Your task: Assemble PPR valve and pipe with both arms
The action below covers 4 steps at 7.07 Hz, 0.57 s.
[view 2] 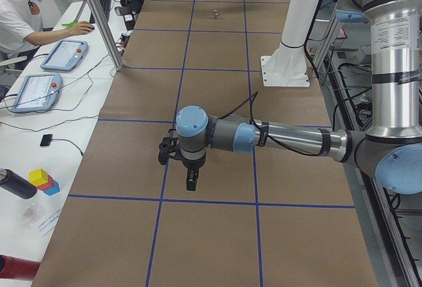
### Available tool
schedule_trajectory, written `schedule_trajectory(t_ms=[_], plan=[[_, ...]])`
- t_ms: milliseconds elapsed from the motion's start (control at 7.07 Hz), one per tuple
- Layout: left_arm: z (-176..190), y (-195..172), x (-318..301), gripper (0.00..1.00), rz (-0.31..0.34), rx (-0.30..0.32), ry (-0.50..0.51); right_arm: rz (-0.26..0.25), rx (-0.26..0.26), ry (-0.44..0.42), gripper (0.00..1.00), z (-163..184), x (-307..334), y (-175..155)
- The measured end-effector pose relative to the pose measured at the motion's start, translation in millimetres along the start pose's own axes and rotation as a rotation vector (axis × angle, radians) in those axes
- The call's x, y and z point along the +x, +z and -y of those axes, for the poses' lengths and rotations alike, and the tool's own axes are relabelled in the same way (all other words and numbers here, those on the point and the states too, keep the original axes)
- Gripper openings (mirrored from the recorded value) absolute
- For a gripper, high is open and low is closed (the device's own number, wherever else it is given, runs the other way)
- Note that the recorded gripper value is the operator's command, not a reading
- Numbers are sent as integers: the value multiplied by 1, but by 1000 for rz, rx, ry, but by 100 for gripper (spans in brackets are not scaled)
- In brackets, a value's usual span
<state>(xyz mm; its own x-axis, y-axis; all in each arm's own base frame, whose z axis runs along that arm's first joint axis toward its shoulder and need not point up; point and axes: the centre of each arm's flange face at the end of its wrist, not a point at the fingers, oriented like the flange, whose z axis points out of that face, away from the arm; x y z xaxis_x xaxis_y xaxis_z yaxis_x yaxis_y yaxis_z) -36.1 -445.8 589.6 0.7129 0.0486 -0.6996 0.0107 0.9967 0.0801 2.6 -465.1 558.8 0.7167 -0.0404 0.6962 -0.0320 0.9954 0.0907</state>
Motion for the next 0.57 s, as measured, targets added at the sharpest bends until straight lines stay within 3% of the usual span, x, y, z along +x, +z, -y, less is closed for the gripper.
schedule_trajectory(t_ms=[283,565], plan=[[4,-10,16,100,-10,43,-11,2,1,-2,100,-1,0,0],[18,-1,68,100,-61,30,25,6,-5,-2,100,-3,0,3]])
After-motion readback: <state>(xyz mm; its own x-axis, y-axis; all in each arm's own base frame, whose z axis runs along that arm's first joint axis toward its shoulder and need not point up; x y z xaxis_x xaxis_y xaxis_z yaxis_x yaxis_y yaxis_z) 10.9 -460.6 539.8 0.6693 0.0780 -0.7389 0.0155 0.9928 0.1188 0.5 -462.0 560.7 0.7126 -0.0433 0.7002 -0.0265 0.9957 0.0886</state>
